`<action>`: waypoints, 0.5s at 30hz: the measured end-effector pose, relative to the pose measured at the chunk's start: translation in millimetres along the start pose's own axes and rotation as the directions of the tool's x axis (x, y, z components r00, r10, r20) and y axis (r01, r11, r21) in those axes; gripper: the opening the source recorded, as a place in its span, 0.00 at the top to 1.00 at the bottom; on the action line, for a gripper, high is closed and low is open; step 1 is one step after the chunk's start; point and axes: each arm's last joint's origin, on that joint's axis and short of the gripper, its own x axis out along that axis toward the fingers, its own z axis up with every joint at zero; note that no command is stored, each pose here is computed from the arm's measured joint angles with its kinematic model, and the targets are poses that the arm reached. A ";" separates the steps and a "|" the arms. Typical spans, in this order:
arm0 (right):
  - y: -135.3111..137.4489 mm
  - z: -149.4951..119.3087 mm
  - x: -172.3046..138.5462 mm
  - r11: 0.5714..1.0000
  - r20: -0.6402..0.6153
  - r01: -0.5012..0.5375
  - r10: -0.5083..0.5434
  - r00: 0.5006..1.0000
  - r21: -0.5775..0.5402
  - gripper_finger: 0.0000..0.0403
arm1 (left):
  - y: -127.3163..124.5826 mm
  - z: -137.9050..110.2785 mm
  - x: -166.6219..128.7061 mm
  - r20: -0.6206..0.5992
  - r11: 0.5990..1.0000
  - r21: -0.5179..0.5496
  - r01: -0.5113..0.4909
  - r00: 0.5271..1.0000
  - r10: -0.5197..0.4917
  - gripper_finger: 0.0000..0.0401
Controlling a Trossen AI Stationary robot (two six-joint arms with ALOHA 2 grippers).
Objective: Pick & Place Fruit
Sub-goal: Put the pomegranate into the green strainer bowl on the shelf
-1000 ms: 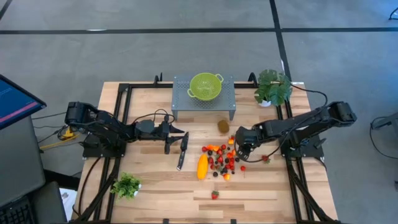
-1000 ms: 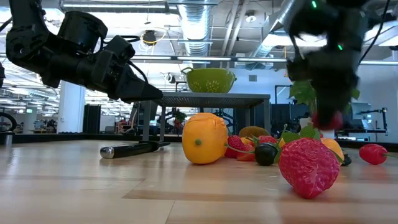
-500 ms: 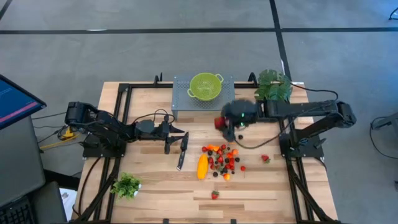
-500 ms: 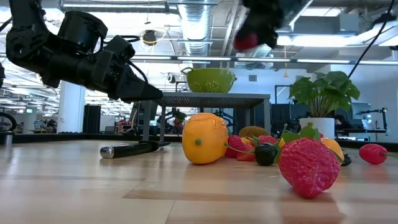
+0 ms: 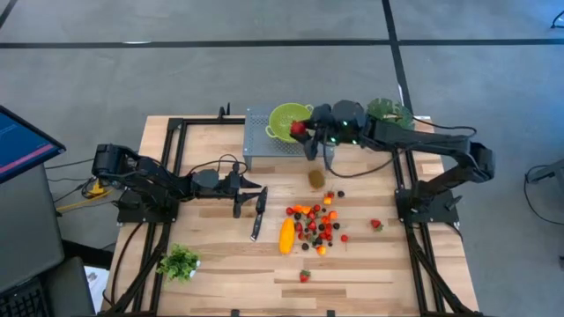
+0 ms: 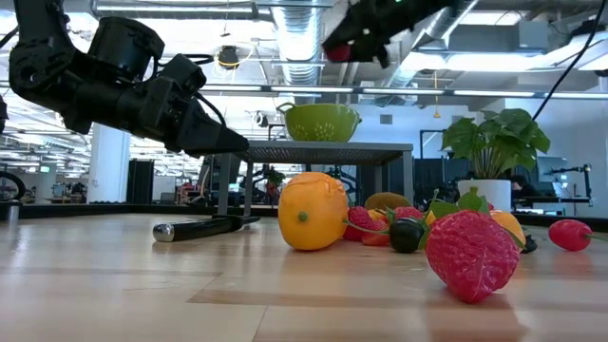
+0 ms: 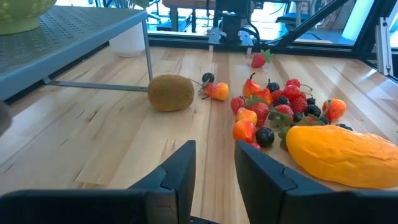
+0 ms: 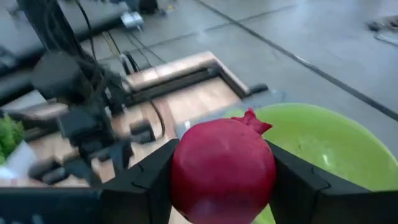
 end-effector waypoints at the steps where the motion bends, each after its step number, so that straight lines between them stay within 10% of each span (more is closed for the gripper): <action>1: -3.3 0.0 5.5 1.000 0.011 -0.018 0.018 1.000 0.004 0.51 | 0.3 0.0 0.0 0.000 1.000 0.000 -0.002 1.000 0.002 0.74; 15: -49.2 -17.2 53.3 0.995 -0.081 0.084 -0.080 0.994 0.049 0.51 | 1.8 -0.7 0.0 -0.007 1.000 -0.001 -0.014 1.000 0.014 0.74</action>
